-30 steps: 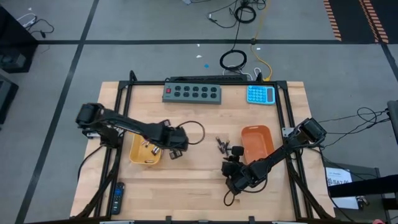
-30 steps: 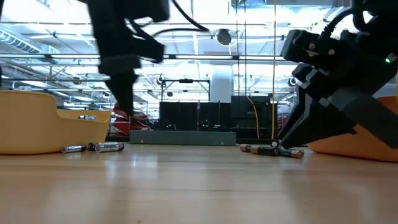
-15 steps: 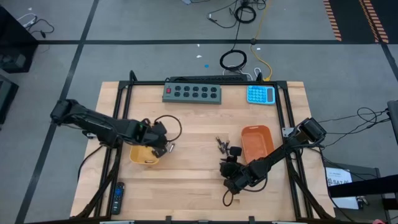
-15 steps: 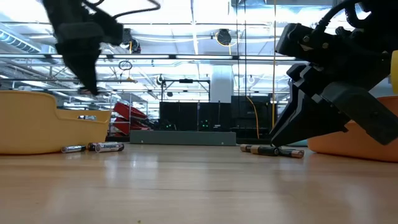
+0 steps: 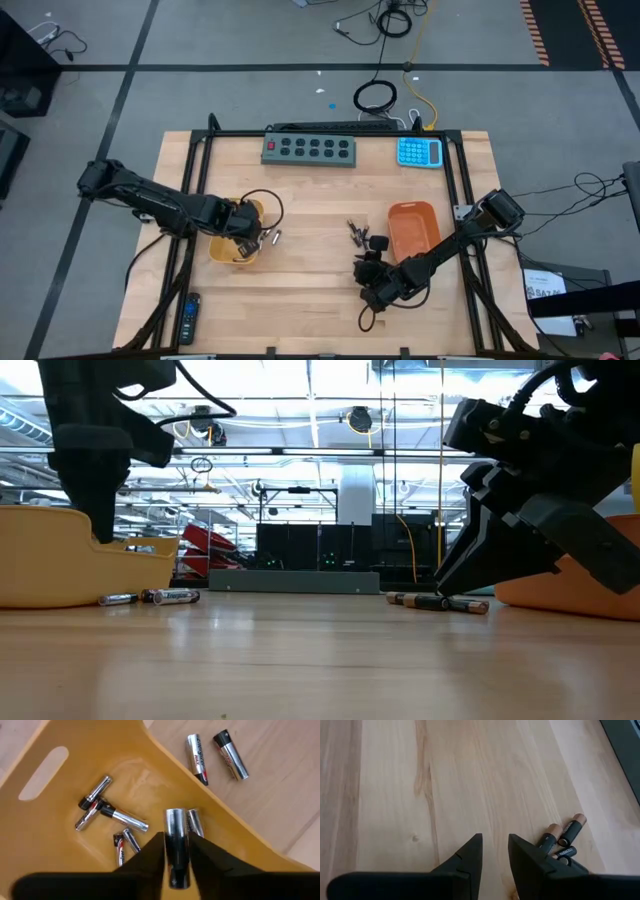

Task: Sort batteries
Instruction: Put the silver battery into the yellow bin

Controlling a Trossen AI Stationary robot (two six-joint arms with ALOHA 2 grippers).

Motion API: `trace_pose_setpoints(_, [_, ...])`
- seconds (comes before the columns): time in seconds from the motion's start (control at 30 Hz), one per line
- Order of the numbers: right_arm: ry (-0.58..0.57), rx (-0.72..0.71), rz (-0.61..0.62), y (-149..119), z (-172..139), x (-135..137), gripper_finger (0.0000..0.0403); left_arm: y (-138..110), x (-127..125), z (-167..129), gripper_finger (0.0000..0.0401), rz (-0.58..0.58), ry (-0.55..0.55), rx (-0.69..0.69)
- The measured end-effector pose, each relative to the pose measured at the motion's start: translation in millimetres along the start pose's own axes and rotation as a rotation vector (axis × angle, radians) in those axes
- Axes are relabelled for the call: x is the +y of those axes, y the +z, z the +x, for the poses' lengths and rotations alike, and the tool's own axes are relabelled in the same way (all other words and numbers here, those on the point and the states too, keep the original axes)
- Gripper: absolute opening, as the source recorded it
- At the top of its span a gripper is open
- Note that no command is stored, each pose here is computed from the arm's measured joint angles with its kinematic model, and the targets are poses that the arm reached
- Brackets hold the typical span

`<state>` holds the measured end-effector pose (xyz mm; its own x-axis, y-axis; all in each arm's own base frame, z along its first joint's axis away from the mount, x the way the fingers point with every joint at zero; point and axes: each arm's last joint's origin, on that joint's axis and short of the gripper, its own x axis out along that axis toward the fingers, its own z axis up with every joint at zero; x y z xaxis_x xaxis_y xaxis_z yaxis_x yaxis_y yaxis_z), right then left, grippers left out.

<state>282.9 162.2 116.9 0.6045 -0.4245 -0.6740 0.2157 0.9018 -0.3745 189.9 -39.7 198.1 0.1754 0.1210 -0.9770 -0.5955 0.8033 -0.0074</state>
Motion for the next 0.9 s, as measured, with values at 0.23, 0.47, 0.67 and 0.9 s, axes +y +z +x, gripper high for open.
trace_pose_setpoints(0.23, [0.000,0.000,0.000,0.0,0.0,0.0,0.0084,0.6,0.1,-0.3,0.0195,0.002,0.009,-0.013])
trace_pose_setpoints(0.47, [0.003,-0.003,0.013,1.3,1.2,-0.6,0.0084,18.2,-11.7,-18.4,0.0201,0.052,-0.033,-0.182])
trace_pose_setpoints(0.67, [0.005,-0.005,0.026,1.7,1.3,-0.6,0.0084,35.6,-34.6,-28.0,0.0201,0.134,-0.057,-0.321])
trace_pose_setpoints(0.9, [0.004,-0.001,0.031,1.2,1.3,-0.8,0.0084,57.9,-74.3,-14.2,0.0202,0.265,-0.007,-0.277])
